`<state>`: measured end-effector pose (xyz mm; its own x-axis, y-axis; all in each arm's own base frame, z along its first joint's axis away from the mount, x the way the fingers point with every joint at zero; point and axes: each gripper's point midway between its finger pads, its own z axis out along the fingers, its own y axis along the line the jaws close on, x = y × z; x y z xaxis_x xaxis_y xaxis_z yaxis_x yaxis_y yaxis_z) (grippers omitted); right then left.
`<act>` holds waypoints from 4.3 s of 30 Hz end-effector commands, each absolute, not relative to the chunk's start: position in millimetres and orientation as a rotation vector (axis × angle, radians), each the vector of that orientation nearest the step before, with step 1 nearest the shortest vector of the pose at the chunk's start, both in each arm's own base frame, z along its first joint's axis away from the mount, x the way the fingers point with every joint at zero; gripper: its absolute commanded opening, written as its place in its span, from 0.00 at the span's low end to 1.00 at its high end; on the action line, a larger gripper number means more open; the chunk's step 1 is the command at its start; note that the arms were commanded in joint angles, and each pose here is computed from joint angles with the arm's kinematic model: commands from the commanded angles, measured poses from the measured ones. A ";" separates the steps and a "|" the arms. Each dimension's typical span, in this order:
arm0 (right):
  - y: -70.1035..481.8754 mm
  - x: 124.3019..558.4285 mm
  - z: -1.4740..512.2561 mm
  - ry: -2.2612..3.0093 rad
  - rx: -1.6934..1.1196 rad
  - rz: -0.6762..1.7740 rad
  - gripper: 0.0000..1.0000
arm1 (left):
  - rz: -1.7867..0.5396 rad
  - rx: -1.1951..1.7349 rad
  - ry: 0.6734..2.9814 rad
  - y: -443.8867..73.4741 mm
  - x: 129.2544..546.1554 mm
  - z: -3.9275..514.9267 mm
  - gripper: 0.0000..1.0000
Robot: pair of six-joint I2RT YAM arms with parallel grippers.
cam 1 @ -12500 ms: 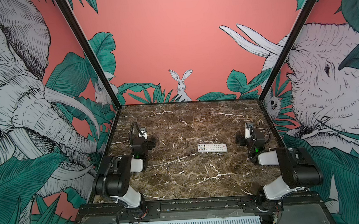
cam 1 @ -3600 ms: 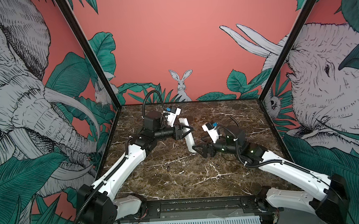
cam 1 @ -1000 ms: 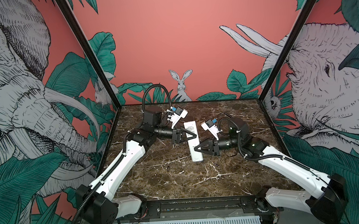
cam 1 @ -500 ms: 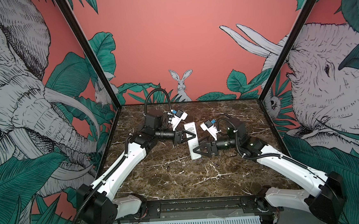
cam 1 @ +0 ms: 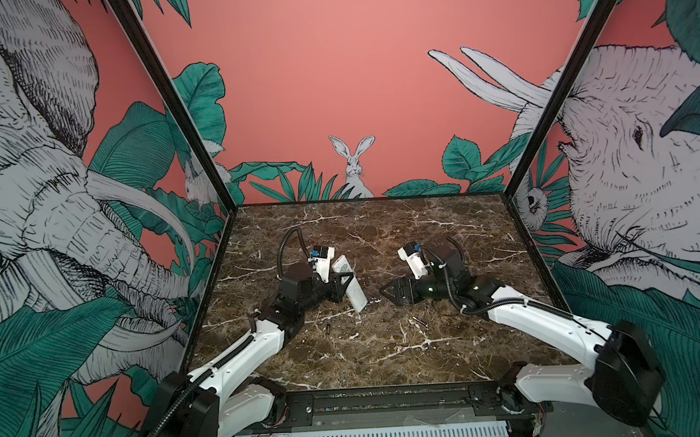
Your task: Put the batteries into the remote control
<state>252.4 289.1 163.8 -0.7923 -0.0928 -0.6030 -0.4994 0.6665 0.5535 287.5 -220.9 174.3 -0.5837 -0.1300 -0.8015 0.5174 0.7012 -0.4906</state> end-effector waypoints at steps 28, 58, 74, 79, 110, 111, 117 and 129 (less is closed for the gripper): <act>387.2 287.6 88.3 2.381 -0.060 1.256 0.83 | -0.890 -0.016 1.900 -188.4 298.0 125.8 0.00; 409.1 294.9 72.2 2.341 0.052 1.403 0.81 | -0.843 -0.046 1.941 -178.5 292.9 101.3 0.00; 422.5 262.2 29.5 2.622 -0.098 1.035 0.79 | -0.848 -0.049 1.931 -179.1 293.7 105.0 0.00; 424.9 246.9 7.2 2.713 -0.150 0.897 0.77 | -0.852 -0.049 1.920 -179.7 295.2 108.5 0.00; 381.4 273.5 41.9 2.729 -0.581 0.221 0.77 | -0.693 0.154 1.963 -188.1 287.0 101.1 0.00; 380.7 274.9 43.4 2.725 -0.588 0.214 0.77 | -0.685 0.161 1.966 -188.2 286.3 100.2 0.00; 375.8 286.5 60.4 2.695 -0.600 0.193 0.78 | -0.661 0.182 1.978 -188.4 284.8 97.3 0.00; 361.6 297.9 88.0 2.608 -0.345 0.612 0.84 | -0.651 0.155 1.997 -184.2 283.0 92.5 0.00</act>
